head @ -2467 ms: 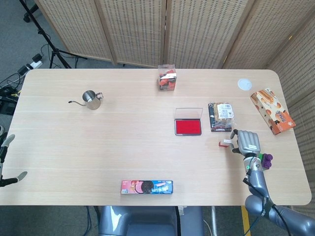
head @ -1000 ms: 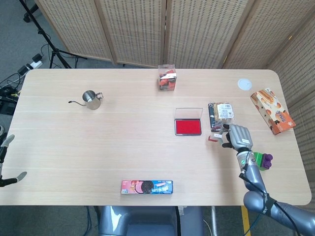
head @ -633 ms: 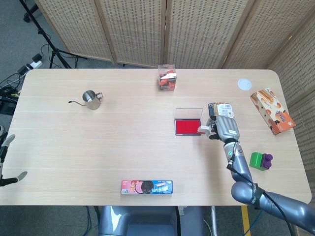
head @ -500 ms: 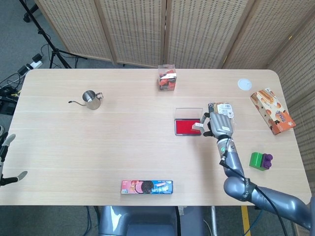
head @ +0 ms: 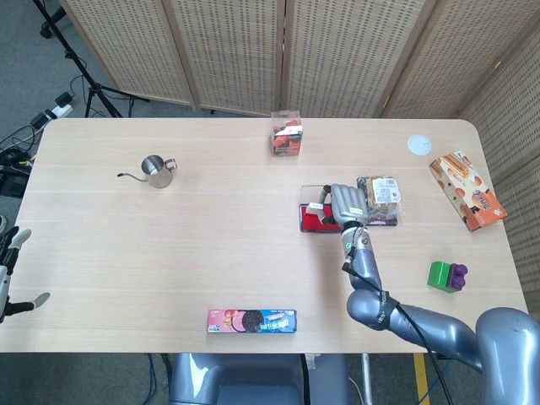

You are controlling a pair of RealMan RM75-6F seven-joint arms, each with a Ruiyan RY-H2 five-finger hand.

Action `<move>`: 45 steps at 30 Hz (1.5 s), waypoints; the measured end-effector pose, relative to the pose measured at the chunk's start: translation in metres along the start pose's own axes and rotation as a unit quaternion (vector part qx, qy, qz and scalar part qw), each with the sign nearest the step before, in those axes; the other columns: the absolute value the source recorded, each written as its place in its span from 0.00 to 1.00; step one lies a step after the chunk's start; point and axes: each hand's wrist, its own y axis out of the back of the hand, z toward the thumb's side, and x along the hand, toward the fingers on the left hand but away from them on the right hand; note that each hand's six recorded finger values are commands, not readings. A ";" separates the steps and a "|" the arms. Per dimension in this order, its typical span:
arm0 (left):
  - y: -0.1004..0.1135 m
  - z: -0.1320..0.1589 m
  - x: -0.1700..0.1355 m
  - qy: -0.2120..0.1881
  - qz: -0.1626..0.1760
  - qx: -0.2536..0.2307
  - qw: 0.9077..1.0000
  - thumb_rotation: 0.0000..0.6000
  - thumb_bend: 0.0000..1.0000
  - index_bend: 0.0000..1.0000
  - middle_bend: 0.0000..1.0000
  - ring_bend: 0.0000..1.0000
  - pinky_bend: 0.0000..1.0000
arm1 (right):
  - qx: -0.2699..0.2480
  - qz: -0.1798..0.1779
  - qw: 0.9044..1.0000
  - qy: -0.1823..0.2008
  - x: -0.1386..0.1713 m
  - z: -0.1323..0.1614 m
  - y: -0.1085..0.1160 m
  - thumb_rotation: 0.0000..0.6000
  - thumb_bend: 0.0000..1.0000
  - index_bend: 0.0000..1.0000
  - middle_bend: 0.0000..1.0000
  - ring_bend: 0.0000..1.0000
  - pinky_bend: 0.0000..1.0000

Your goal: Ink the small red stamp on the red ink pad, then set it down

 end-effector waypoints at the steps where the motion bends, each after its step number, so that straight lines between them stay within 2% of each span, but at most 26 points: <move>1: 0.000 0.000 0.001 0.001 -0.001 0.000 1.000 1.00 0.00 0.00 0.00 0.00 0.00 | 0.000 0.000 1.000 0.000 -0.001 0.001 -0.001 1.00 0.47 0.55 0.96 1.00 1.00; 12: -0.001 -0.002 0.002 0.005 -0.005 -0.002 1.000 1.00 0.00 0.00 0.00 0.00 0.00 | 0.015 0.001 1.000 -0.005 -0.011 -0.002 -0.023 1.00 0.49 0.55 0.96 1.00 1.00; 27: -0.003 -0.001 0.004 0.004 -0.009 0.001 1.000 1.00 0.00 0.00 0.00 0.00 0.00 | 0.022 0.012 1.000 -0.019 -0.017 -0.023 -0.033 1.00 0.49 0.55 0.96 1.00 1.00; 45: -0.003 -0.001 0.004 0.004 -0.010 -0.001 1.000 1.00 0.00 0.00 0.00 0.00 0.00 | 0.037 0.018 0.999 -0.021 -0.017 -0.029 -0.049 1.00 0.49 0.55 0.96 1.00 1.00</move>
